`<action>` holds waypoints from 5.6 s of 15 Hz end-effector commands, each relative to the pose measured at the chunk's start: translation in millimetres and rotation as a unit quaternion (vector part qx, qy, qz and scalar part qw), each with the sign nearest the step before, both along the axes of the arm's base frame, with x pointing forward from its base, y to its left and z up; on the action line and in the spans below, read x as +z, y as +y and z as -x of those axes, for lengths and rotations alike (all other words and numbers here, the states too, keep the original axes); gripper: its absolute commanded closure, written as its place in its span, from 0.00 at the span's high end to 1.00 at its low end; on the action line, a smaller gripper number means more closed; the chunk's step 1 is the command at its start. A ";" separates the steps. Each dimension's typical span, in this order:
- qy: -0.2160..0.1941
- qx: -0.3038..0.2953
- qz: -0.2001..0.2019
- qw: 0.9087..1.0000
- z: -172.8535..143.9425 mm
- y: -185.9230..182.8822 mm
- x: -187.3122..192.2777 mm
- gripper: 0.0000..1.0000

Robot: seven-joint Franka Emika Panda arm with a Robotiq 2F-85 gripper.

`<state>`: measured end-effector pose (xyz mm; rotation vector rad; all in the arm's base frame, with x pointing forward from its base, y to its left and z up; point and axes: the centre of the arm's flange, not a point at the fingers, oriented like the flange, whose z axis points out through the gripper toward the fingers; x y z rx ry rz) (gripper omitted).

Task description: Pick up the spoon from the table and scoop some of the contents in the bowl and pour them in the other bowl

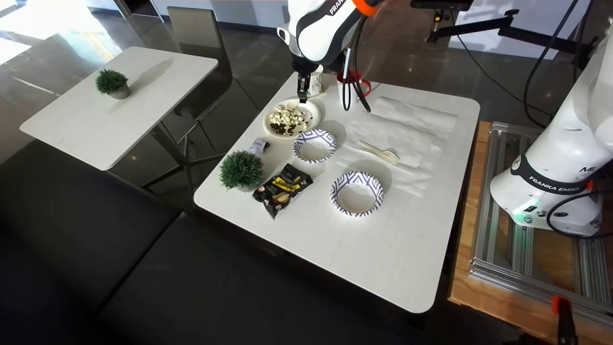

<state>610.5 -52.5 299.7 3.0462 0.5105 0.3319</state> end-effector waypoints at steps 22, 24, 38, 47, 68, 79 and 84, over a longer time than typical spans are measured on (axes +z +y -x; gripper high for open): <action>0.050 -0.077 -0.069 0.993 -81.0 6.9 -75.6 0.03; 0.065 -0.084 -0.077 0.991 -91.5 9.8 -81.3 0.03; 0.179 -0.148 -0.133 0.963 -112.3 -7.7 -97.2 0.03; 0.207 -0.184 -0.167 0.946 -125.4 -20.7 -108.9 0.03; 0.202 -0.249 -0.177 0.931 -152.9 -36.8 -125.8 0.03; 0.186 -0.252 -0.170 0.934 -152.0 -38.0 -129.5 0.03; 0.188 -0.250 -0.179 0.933 -151.0 -36.8 -129.5 0.03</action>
